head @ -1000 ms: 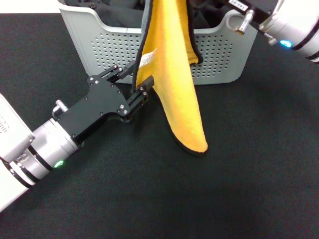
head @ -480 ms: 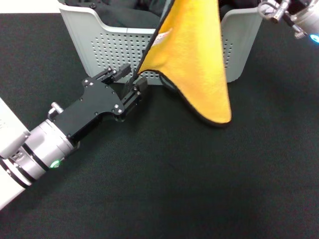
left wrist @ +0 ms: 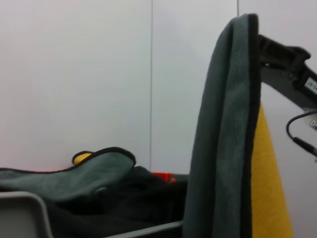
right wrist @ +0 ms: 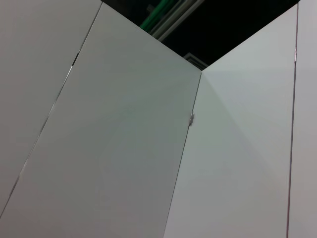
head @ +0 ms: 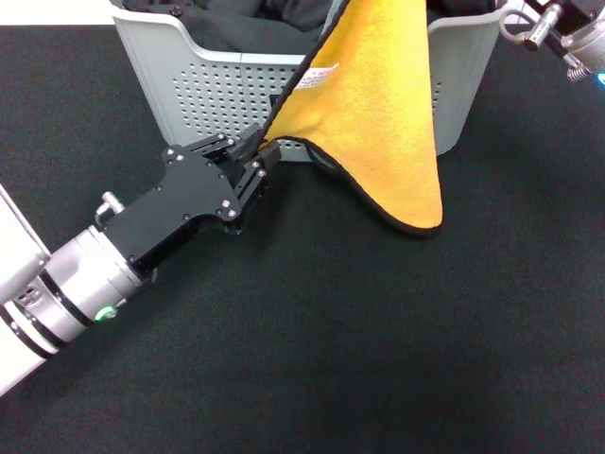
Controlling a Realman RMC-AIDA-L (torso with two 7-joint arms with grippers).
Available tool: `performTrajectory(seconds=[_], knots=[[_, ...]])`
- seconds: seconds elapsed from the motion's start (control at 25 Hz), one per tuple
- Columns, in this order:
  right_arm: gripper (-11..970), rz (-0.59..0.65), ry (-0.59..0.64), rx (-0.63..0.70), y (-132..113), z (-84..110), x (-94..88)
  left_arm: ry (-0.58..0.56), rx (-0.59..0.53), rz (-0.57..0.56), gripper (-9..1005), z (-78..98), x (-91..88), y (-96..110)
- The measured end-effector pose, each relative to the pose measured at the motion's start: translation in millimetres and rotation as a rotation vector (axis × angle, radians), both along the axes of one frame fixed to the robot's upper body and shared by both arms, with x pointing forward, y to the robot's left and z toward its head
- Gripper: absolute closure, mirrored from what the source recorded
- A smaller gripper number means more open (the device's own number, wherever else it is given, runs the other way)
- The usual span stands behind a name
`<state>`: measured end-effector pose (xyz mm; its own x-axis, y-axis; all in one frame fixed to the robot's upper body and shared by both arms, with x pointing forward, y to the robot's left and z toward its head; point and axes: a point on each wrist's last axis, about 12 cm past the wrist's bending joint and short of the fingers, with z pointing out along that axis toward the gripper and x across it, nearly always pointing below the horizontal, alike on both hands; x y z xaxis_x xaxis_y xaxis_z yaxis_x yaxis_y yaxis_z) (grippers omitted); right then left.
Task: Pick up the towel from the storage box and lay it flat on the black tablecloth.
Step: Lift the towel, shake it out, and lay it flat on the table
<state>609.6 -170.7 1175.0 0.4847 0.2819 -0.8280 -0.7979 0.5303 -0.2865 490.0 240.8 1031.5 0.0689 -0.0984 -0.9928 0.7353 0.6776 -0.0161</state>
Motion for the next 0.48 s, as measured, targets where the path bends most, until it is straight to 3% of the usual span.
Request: performTrajectory(seconds=[0.08,0.48], knots=[[928,-0.001,0.002,0.000,-0.5,-0.6,-0.3,-0.005,-0.003,-0.008,758,0.6,-0.9,-0.5],[927,0.005,0.016,0.013,-3.1,-3.6,-3.7,0.026,-0.025,-0.022,771,-0.1,-2.8,0.5]])
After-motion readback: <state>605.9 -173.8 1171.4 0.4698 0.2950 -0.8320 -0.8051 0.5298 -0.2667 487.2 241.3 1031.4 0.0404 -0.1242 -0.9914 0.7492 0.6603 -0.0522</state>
